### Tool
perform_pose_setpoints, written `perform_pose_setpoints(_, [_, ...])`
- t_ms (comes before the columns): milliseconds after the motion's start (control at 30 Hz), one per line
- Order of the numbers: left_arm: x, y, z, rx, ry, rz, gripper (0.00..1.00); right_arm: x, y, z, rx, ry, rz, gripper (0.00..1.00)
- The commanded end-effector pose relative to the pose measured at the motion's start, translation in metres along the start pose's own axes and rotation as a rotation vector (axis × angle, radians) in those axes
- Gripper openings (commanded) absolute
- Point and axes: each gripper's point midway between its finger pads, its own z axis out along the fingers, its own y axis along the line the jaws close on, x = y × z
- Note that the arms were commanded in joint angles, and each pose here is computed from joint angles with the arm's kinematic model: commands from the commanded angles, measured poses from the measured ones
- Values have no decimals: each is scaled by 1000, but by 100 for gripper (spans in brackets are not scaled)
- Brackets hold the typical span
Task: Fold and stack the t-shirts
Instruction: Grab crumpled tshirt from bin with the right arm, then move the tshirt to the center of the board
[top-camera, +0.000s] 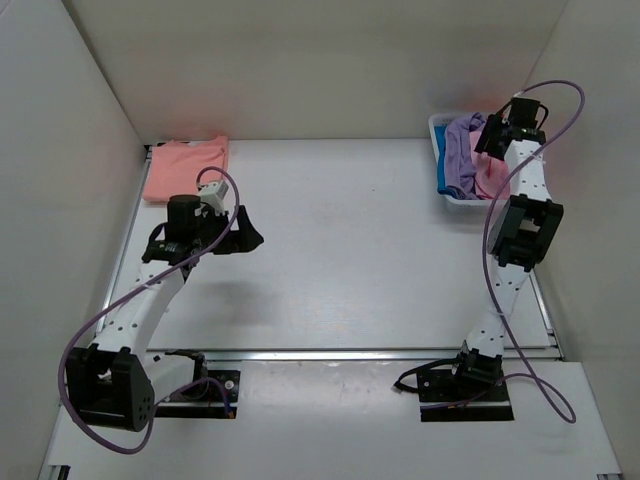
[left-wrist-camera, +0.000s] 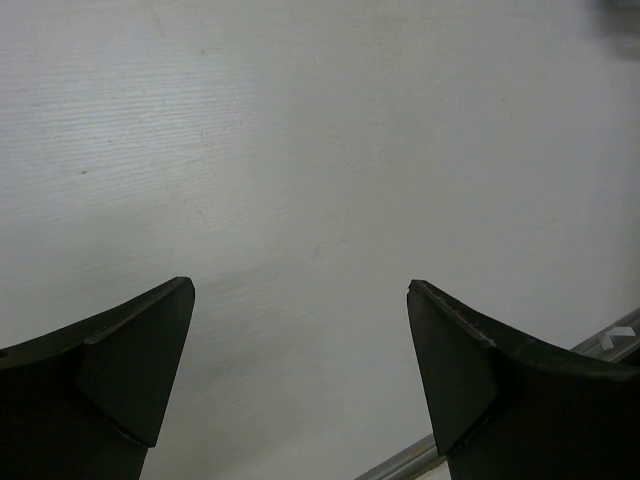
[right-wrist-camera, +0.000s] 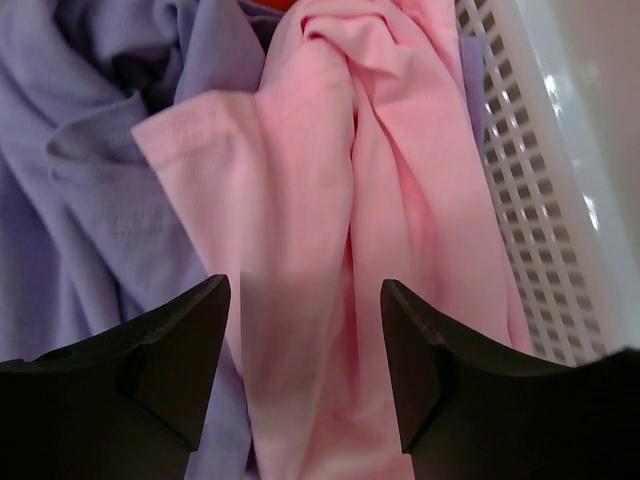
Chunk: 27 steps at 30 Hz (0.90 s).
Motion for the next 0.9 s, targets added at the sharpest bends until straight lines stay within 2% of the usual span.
perform_pose_setpoints(0, [-6,4,3,-8,-42,15,96,-24,-5,1,24,-27,1,59])
perform_pose_setpoints(67, [-5,7,4,-16,-40,15,93,-15,4,8,-18,0,14,53])
perform_pose_setpoints(100, [-4,9,4,-24,-40,9,83,-13,1,8,-13,5,18,40])
perform_pose_setpoints(133, [-4,9,2,-19,-37,8,68,-11,2,7,-15,13,27,20])
perform_pose_setpoints(200, [-3,9,2,-24,-38,9,53,-19,8,-3,-13,1,24,0])
perform_pose_setpoints(233, [-3,9,1,-22,-42,10,43,-30,5,-10,-5,-25,38,0])
perform_pose_setpoints(267, [-4,6,-1,-9,-46,13,39,-39,5,-18,-10,-46,38,0])
perform_pose_setpoints(333, [-10,1,-6,6,-72,14,24,-58,15,-42,-42,-88,39,0])
perform_pose_setpoints(433, [-22,-11,-17,24,-119,21,15,-106,28,-106,-84,-223,34,0])
perform_pose_setpoints(467, [-26,-16,-22,39,-132,21,12,-125,34,-143,-101,-288,27,0])
perform_pose_setpoints(533, [-26,-22,-30,45,-135,27,13,-150,50,-218,-142,-394,6,0])
perform_pose_setpoints(567, [-29,-29,-34,61,-140,33,14,-144,54,-227,-159,-390,-2,0])
perform_pose_setpoints(600, [-23,-34,-36,78,-114,30,11,-151,65,-274,-190,-456,-9,0])
perform_pose_setpoints(633, [-20,-35,-38,82,-101,27,6,-145,79,-316,-236,-506,-33,0])
perform_pose_setpoints(667, [-18,-38,-39,101,-88,14,6,-127,87,-308,-254,-499,-58,0])
perform_pose_setpoints(700, [-10,-44,-39,130,-67,4,6,-110,98,-345,-296,-546,-67,0])
perform_pose_setpoints(733, [-7,-51,-42,156,-66,-6,10,-115,107,-396,-348,-662,-84,0])
perform_pose_setpoints(767, [-6,-56,-45,173,-70,-3,12,-101,114,-422,-390,-687,-81,0])
perform_pose_setpoints(867, [1,-63,-51,196,-76,-32,14,-75,131,-456,-502,-643,-104,1])
